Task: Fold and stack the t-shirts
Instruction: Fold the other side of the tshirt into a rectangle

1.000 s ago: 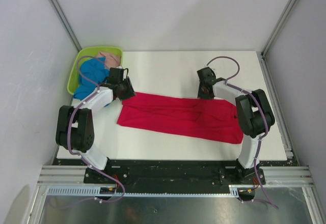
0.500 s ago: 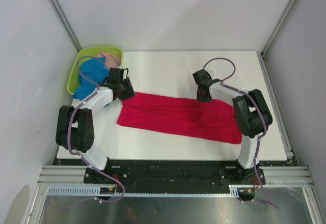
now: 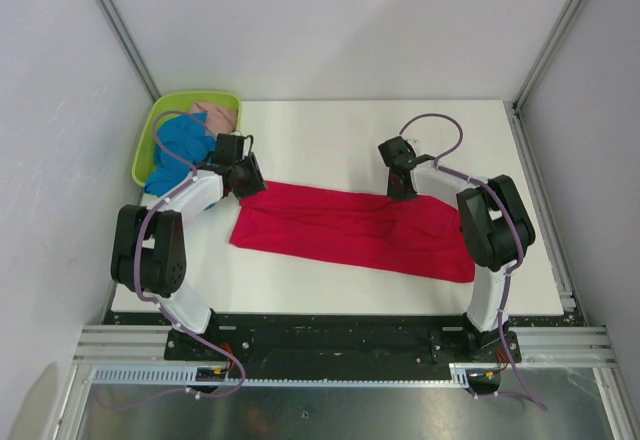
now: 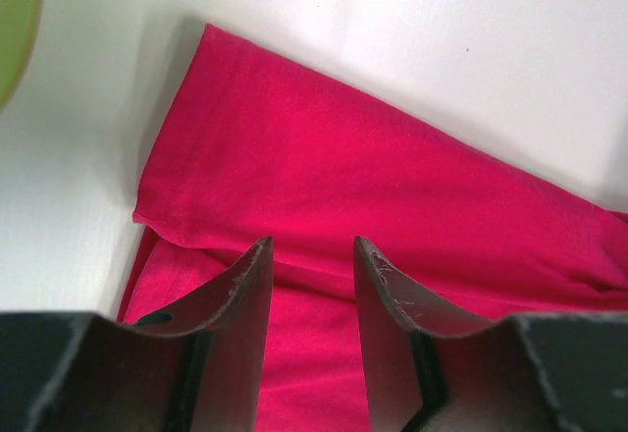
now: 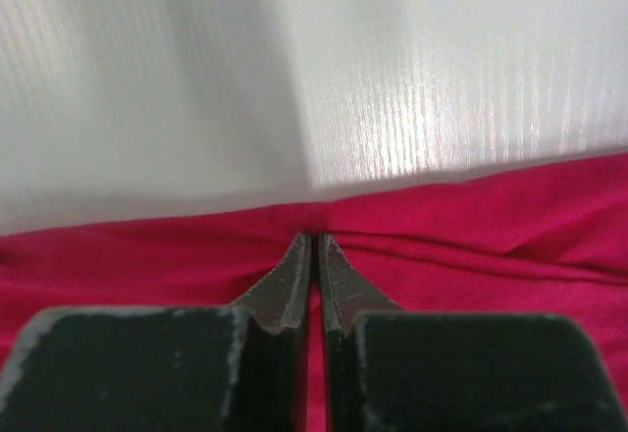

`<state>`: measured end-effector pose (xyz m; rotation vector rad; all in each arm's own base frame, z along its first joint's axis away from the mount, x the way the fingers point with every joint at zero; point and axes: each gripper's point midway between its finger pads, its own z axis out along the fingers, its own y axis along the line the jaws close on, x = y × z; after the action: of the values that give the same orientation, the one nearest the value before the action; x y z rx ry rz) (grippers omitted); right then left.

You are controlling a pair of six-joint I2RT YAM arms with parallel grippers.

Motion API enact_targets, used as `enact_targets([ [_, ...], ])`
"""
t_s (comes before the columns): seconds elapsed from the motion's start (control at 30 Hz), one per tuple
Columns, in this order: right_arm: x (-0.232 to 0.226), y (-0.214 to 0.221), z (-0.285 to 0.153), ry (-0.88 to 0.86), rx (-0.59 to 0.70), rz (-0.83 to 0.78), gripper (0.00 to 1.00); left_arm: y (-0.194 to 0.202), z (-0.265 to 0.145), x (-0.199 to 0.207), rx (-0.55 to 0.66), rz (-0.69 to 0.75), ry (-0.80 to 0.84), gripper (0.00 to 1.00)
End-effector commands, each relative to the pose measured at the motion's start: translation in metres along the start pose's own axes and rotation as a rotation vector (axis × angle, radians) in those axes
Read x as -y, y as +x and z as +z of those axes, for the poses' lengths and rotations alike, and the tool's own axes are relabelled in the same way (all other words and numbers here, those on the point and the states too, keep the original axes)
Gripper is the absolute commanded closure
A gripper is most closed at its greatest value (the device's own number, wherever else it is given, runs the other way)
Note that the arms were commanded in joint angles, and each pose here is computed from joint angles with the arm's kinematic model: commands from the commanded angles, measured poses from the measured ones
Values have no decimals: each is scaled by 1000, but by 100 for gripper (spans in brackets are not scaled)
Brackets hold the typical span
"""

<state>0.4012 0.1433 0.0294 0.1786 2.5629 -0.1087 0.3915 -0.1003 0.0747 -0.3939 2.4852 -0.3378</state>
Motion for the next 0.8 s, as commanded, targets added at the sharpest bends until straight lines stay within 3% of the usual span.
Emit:
enact_targets([
  [0.0, -5, -24, -23, -18, 60, 25, 98, -9, -3, 10, 21, 33, 30, 57],
  [0.77, -24, 32, -81, -64, -42, 20, 100, 9, 8, 17, -56, 2, 73, 57],
])
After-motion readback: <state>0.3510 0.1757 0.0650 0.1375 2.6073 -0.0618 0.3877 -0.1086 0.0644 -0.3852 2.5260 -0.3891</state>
